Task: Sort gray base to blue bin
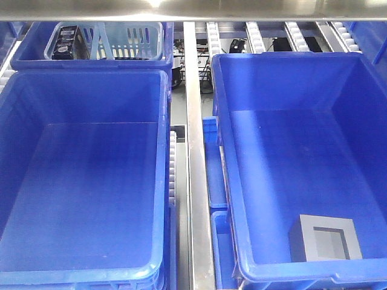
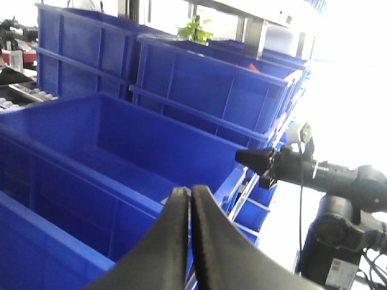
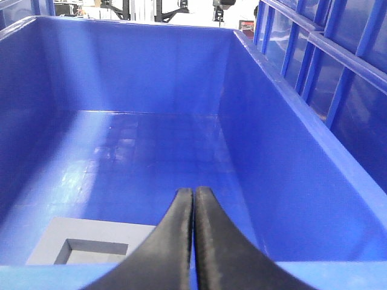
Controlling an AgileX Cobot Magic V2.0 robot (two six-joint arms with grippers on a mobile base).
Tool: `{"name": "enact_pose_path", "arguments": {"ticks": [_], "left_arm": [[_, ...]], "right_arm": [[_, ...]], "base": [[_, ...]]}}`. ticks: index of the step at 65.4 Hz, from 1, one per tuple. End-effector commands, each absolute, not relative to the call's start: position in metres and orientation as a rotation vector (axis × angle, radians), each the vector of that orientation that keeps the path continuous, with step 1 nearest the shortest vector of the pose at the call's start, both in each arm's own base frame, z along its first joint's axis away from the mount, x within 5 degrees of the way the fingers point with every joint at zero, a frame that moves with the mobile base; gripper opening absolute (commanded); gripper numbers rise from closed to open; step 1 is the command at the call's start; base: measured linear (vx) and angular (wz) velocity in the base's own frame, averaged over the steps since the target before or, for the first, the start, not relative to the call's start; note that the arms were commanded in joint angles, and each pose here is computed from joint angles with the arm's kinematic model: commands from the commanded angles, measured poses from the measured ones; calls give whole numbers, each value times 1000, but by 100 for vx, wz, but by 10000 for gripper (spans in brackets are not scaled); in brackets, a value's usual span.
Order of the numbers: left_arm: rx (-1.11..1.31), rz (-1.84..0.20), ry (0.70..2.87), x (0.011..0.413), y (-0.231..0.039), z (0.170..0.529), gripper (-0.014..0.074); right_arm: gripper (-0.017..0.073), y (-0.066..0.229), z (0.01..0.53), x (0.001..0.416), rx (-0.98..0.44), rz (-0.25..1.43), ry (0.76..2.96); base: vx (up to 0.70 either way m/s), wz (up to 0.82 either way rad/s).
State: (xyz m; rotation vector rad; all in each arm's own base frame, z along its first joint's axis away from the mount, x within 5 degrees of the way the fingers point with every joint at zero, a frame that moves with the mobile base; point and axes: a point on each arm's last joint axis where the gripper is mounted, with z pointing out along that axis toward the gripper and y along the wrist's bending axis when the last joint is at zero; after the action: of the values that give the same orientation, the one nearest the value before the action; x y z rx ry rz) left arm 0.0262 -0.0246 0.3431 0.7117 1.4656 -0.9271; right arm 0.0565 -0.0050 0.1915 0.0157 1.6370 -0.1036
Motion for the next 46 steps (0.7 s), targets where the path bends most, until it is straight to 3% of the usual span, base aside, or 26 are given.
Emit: {"name": "enact_pose_path", "arguments": {"ticks": [1,37,46], "left_arm": [[697,-974,1397,24,-25,354,-6],[697,-977,1392,24,-25,355,-6],[726,-872,1364,26,-21,354,-6]], "right_arm": [[-9,-4,195,56,-2,-112,1560],[-9,-4,195,56,-2,-112,1560],[-9,-4,195,56,-2,-112,1560]], "base": [[0,0],[0,0],[0,0]]}}
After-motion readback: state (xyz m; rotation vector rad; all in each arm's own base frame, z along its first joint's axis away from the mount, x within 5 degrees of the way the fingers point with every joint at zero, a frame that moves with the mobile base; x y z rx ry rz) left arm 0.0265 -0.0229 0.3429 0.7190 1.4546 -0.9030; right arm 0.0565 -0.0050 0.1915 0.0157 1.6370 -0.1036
